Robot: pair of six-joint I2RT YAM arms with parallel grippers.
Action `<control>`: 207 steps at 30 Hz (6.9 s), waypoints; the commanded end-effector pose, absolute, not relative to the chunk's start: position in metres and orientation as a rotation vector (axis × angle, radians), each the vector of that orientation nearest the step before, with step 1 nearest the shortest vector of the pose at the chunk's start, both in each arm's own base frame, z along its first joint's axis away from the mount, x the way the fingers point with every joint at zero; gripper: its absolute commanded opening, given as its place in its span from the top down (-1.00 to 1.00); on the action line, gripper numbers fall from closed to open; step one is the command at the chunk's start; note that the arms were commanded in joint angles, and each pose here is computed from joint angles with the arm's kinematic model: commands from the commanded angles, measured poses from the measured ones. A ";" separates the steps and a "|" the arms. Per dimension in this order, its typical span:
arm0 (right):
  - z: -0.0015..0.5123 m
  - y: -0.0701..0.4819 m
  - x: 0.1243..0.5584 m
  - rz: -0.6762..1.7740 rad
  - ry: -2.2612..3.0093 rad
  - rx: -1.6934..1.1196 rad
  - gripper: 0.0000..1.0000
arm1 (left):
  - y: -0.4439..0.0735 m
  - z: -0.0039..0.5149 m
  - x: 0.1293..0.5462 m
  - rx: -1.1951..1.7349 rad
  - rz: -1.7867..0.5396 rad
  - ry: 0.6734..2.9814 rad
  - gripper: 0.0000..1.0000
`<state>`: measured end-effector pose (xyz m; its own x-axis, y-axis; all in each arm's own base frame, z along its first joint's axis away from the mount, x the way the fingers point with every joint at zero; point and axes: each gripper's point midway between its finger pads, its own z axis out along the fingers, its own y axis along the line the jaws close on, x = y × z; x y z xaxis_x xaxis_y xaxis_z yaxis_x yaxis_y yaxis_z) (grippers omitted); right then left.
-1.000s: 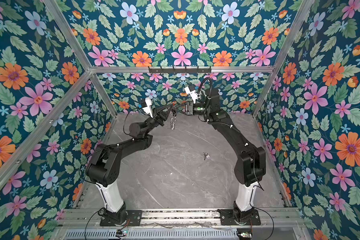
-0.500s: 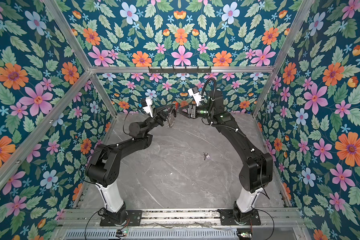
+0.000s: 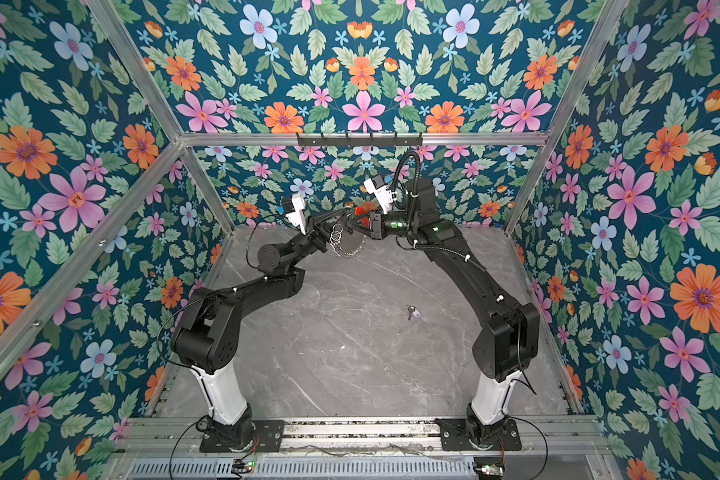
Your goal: Put the keys on the keyring
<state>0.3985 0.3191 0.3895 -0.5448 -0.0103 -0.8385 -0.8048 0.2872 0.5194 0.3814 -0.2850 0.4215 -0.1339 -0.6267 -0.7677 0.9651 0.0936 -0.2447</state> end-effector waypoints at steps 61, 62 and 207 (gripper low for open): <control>0.277 0.224 0.430 0.907 2.072 -0.221 0.05 | -0.191 0.226 0.331 0.941 -0.565 1.722 1.00; 0.274 0.224 0.431 0.907 2.079 -0.220 0.05 | -0.189 0.224 0.328 0.956 -0.553 1.741 1.00; 0.110 0.087 0.367 0.518 2.058 0.381 -0.15 | -0.331 0.051 0.388 0.392 -0.966 2.318 0.36</control>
<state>0.3647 0.0852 0.1027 -0.5218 0.4576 -0.7199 0.0806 0.8666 0.4925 0.3854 -0.3262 0.0462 -0.7861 0.0584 -0.6154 0.4668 0.7088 -0.5289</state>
